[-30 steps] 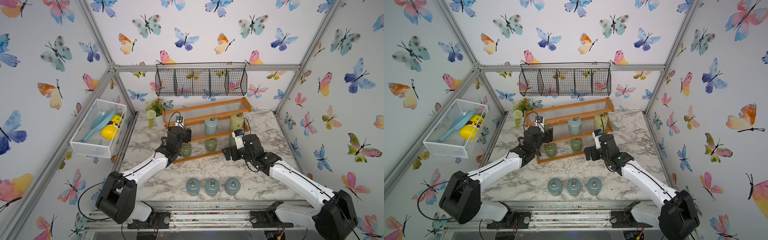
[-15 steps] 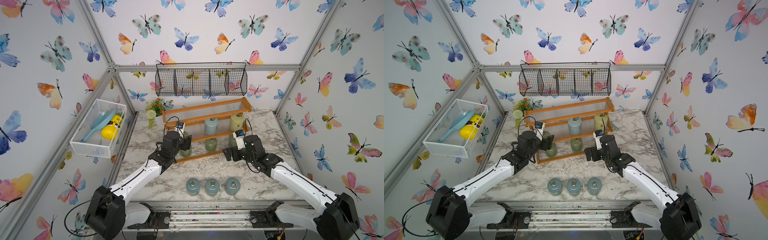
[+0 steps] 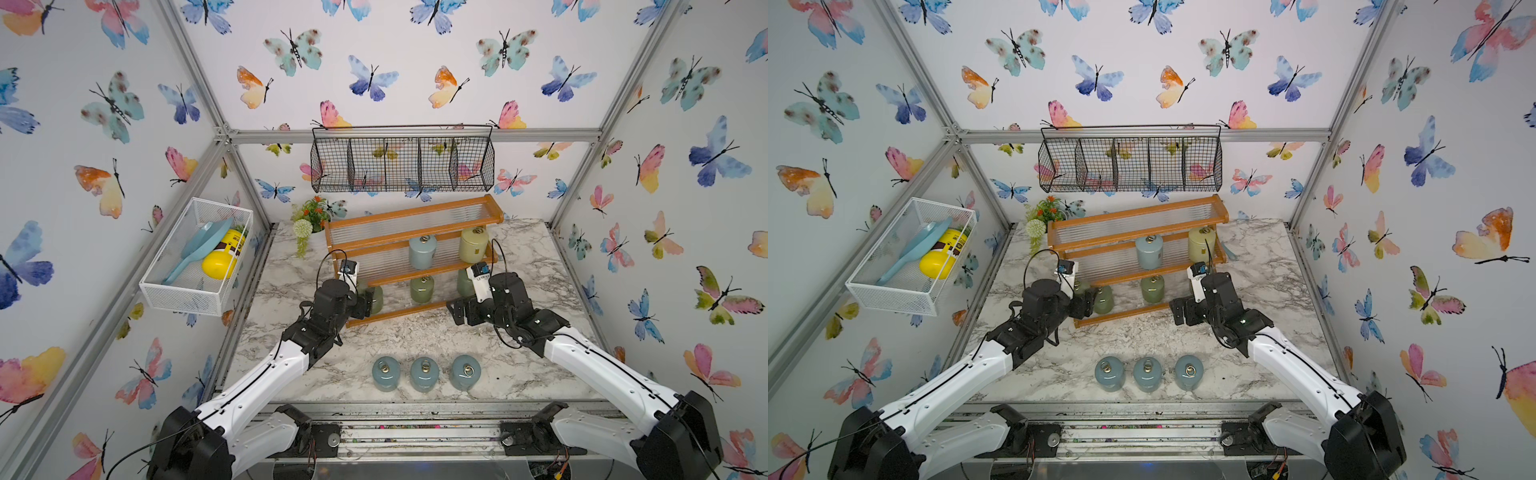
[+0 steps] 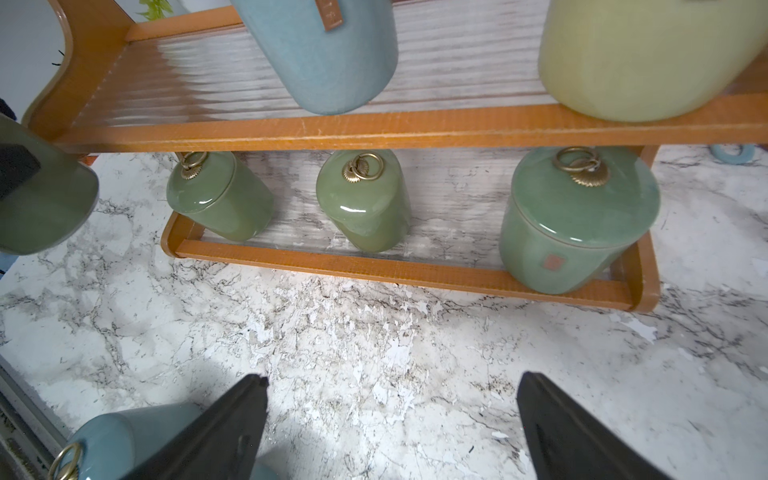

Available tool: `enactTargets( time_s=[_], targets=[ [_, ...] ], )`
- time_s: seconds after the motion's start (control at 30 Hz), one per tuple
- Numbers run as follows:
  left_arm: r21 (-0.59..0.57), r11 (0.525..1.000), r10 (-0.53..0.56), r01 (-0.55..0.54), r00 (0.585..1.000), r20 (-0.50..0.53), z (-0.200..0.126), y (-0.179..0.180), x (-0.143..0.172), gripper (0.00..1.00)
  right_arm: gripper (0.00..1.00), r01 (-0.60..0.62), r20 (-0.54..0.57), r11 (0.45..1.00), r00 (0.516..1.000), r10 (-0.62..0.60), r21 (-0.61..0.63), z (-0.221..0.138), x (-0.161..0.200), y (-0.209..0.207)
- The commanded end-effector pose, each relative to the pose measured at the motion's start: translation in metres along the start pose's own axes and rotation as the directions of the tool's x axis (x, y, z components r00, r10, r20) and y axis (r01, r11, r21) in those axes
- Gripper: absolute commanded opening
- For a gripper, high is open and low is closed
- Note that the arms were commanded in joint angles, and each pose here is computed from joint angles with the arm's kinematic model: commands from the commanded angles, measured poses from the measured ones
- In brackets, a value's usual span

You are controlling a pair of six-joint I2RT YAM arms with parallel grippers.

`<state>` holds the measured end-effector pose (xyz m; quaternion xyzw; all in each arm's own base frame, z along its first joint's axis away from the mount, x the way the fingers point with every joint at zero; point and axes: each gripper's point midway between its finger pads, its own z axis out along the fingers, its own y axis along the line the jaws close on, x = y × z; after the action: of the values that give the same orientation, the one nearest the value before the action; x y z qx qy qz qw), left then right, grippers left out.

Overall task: Remove the tea canisters from the shelf
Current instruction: Place the tea canister at the center of the board.

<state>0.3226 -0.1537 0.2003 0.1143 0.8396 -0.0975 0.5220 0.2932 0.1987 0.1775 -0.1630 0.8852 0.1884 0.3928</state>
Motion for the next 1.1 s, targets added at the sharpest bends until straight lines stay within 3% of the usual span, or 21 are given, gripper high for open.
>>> enactTargets(
  time_s=[0.0,0.53,1.07],
  targets=[
    [0.030,0.998,-0.052,0.050,0.996,0.070,-0.013,-0.004,-0.017,0.71,1.00,0.021,0.021,1.000,1.000,-0.020,-0.016,-0.007,-0.009,0.003],
    [0.020,0.993,-0.120,0.120,0.993,0.008,-0.023,-0.002,0.033,0.70,1.00,0.039,0.014,0.999,0.999,-0.039,-0.023,-0.012,-0.004,0.004],
    [-0.071,0.980,-0.192,0.189,0.980,-0.043,-0.021,0.002,0.093,0.69,1.00,0.049,-0.010,0.998,0.999,-0.049,-0.027,-0.012,0.001,0.004]
  ],
)
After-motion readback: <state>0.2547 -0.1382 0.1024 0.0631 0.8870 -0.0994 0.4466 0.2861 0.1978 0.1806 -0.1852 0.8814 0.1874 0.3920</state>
